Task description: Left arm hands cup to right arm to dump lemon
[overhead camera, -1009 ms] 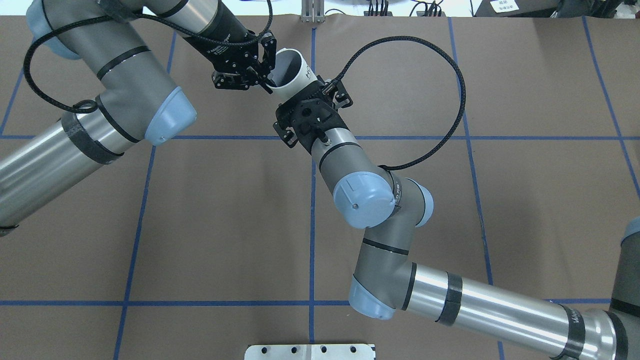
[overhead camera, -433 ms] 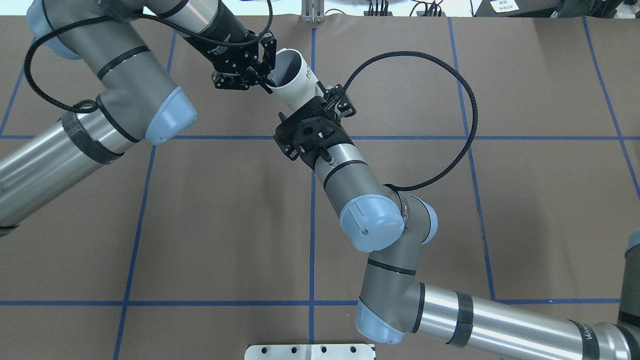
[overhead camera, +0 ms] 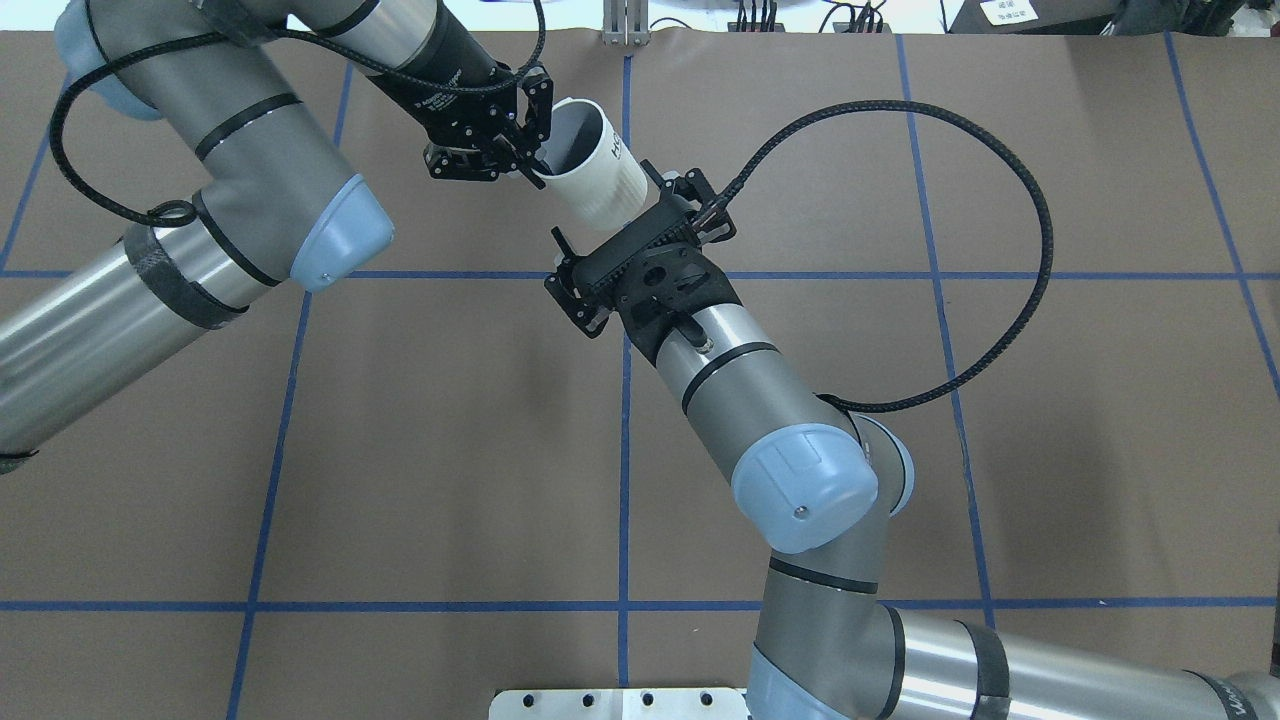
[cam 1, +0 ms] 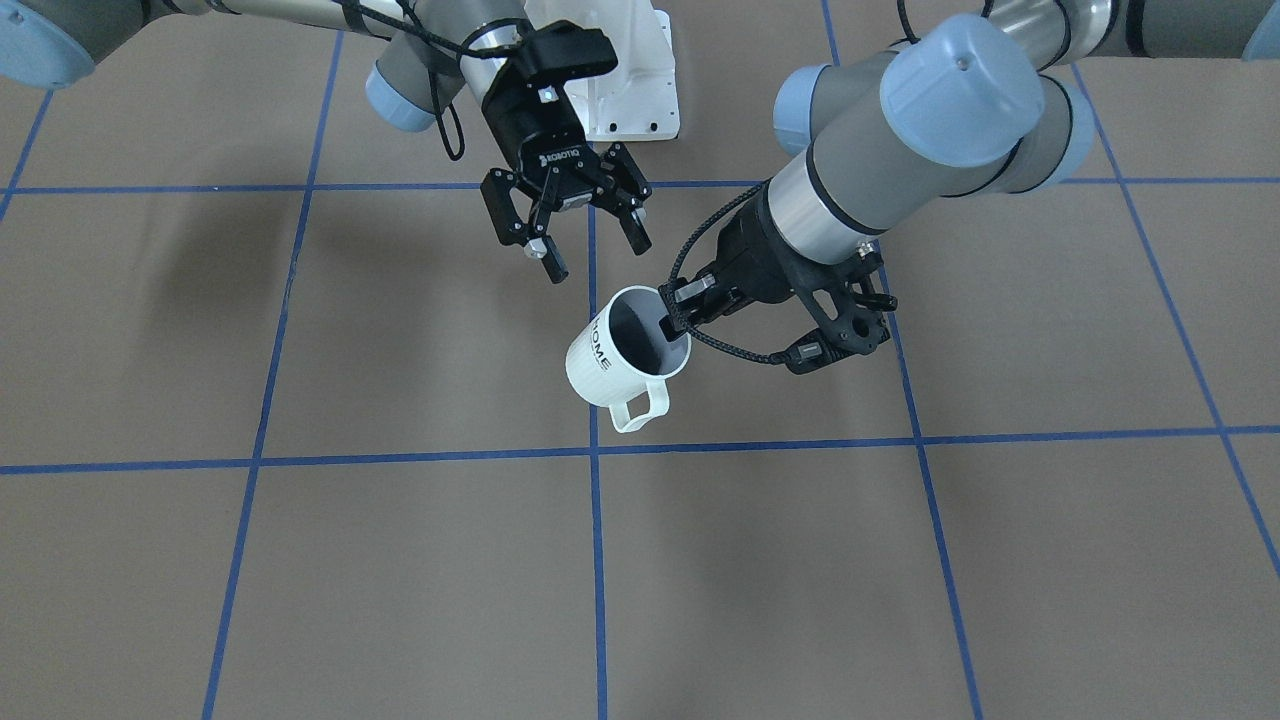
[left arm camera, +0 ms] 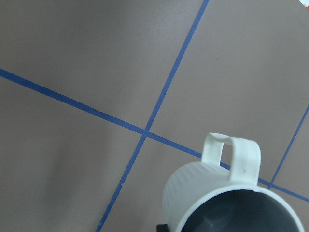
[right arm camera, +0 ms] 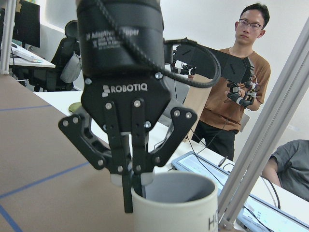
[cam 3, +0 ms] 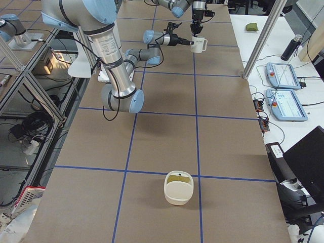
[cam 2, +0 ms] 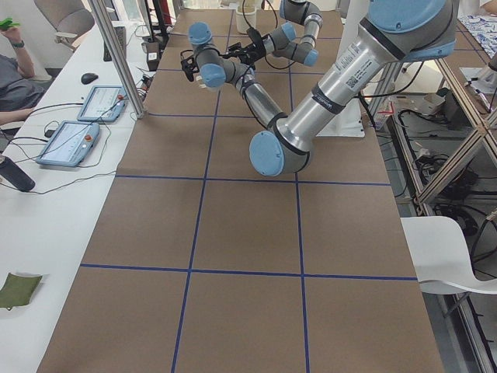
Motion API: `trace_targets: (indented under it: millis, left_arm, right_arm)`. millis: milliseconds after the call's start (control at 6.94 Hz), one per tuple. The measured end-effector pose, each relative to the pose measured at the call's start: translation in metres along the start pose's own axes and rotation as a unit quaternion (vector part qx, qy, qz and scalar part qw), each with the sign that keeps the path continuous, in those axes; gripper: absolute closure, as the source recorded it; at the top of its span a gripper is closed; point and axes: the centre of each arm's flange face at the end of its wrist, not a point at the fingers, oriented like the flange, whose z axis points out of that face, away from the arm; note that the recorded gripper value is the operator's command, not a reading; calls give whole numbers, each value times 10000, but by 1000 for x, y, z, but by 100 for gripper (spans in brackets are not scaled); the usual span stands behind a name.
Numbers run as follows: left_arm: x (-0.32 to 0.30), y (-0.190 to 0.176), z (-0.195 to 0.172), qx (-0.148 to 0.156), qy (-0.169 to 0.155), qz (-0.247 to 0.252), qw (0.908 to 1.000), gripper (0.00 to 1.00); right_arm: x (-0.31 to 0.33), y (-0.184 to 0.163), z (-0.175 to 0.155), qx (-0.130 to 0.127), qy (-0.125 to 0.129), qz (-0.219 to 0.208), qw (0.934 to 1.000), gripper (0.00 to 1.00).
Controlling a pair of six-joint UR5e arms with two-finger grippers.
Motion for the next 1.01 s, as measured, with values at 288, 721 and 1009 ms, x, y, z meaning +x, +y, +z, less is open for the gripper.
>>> trace_targets:
  millis: [288,721,1009]
  left_arm:
    - [-4,-5,2,104,-31,12,9999,100]
    - [-29,-20,5,284,-149,185,9993,100]
    - [-65,-29,-1,347,-239,375,9984,100]
  right_arm:
    - [24,-5,-7,64,82,375,9992,0]
    - [106,8,33,-773,216,630,9948,0]
    - [183,23,60,-2109,93,602,9756,0]
